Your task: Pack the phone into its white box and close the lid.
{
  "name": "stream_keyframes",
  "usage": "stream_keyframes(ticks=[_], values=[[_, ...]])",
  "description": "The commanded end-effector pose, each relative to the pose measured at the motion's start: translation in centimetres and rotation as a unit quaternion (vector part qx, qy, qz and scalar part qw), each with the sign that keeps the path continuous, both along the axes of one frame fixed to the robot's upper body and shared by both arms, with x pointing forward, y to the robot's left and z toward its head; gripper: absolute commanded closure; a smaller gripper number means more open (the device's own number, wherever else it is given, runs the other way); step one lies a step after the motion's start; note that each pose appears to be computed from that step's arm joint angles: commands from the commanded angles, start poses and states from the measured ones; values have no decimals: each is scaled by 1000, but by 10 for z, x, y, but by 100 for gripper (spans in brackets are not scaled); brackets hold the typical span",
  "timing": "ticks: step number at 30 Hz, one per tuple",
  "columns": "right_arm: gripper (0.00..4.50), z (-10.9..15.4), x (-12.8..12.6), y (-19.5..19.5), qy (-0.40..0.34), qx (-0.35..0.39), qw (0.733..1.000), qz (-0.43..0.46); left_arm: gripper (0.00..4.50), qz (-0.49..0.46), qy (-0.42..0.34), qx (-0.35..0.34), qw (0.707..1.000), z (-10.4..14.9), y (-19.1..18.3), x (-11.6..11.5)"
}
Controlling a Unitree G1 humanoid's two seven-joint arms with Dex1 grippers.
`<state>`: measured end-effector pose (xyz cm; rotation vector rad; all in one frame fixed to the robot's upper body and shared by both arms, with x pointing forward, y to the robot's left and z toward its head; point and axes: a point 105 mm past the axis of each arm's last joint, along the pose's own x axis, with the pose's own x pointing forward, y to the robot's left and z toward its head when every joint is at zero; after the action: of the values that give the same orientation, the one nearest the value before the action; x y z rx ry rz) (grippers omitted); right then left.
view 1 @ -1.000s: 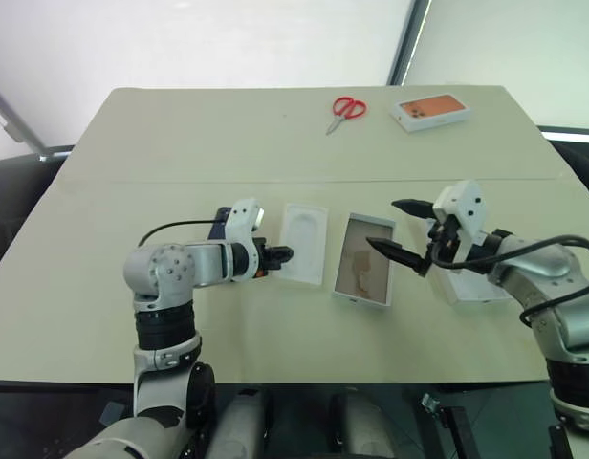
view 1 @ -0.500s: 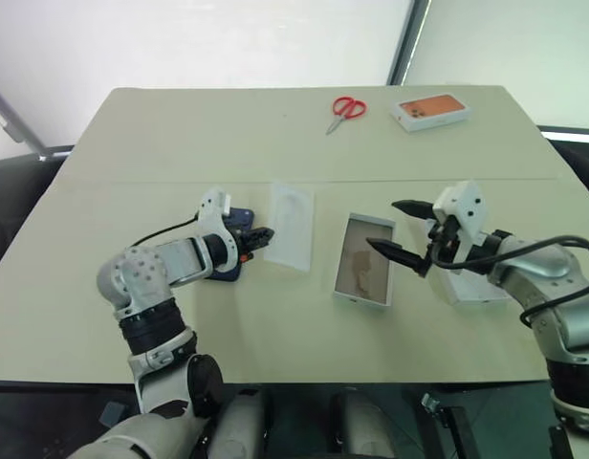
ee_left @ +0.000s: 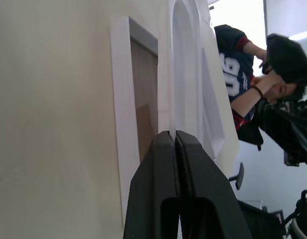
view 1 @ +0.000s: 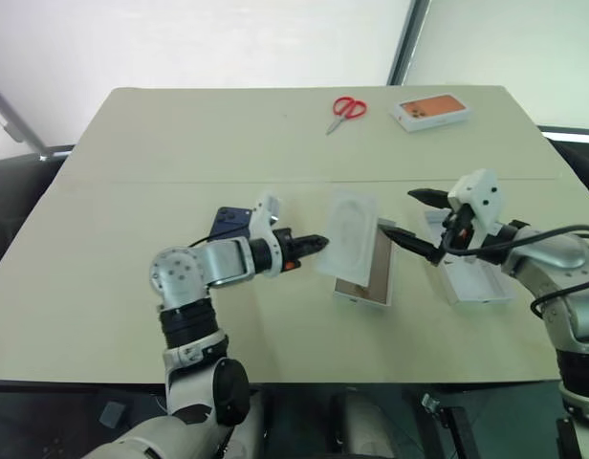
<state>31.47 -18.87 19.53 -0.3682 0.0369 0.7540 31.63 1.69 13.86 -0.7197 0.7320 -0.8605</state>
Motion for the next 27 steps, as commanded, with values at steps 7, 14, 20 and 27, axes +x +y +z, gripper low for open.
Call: stream_keyframes(ticks=[7,14,20,27], values=[[0,10,-3,-1,-27,-3,1000,-6,419,-35,-5,18,999,6,-20,-2],[0,11,-2,4,-29,-4,1000,0,105,-50,-16,7,999,8,-20,-7],[0,-3,0,5,-6,-60,998,1,6,15,-78,18,997,22,30,5],[181,-21,3,12,35,-101,994,5,0,74,-258,142,953,30,78,12]])
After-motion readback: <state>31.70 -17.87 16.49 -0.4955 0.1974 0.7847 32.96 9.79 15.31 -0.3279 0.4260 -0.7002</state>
